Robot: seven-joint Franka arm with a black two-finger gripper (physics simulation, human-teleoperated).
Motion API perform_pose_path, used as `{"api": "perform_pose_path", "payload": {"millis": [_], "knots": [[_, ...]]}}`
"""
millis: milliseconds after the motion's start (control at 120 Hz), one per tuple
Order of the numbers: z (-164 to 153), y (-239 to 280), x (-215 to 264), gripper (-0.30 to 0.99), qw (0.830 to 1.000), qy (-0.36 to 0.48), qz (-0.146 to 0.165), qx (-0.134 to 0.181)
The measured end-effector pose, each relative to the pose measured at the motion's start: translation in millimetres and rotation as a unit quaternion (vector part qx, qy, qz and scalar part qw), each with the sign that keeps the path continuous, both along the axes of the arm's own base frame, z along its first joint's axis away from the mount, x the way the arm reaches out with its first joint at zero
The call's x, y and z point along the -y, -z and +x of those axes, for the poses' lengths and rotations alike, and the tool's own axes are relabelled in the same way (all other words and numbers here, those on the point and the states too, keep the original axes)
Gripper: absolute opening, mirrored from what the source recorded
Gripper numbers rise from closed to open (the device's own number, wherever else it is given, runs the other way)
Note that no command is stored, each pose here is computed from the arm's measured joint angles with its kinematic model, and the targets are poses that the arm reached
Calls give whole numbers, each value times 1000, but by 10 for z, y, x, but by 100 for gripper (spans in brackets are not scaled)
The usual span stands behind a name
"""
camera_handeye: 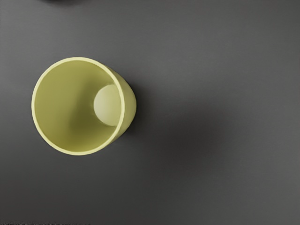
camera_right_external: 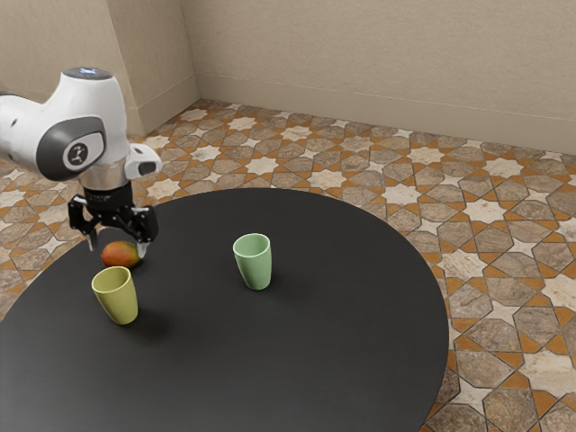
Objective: Place the left cup onto the right cup
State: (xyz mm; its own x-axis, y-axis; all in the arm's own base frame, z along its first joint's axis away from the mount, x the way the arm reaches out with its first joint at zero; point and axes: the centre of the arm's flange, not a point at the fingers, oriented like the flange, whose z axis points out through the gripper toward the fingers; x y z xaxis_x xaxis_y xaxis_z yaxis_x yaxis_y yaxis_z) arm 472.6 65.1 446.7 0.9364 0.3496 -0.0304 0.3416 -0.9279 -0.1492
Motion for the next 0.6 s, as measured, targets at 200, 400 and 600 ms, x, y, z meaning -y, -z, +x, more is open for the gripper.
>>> {"api": "perform_pose_path", "payload": {"millis": [200,400,600], "knots": [[-64,201,-102,69,1000,-28,-1,2],[-51,402,-139,69,999,-40,0,5],[4,555,-198,69,999,-50,2,11]]}}
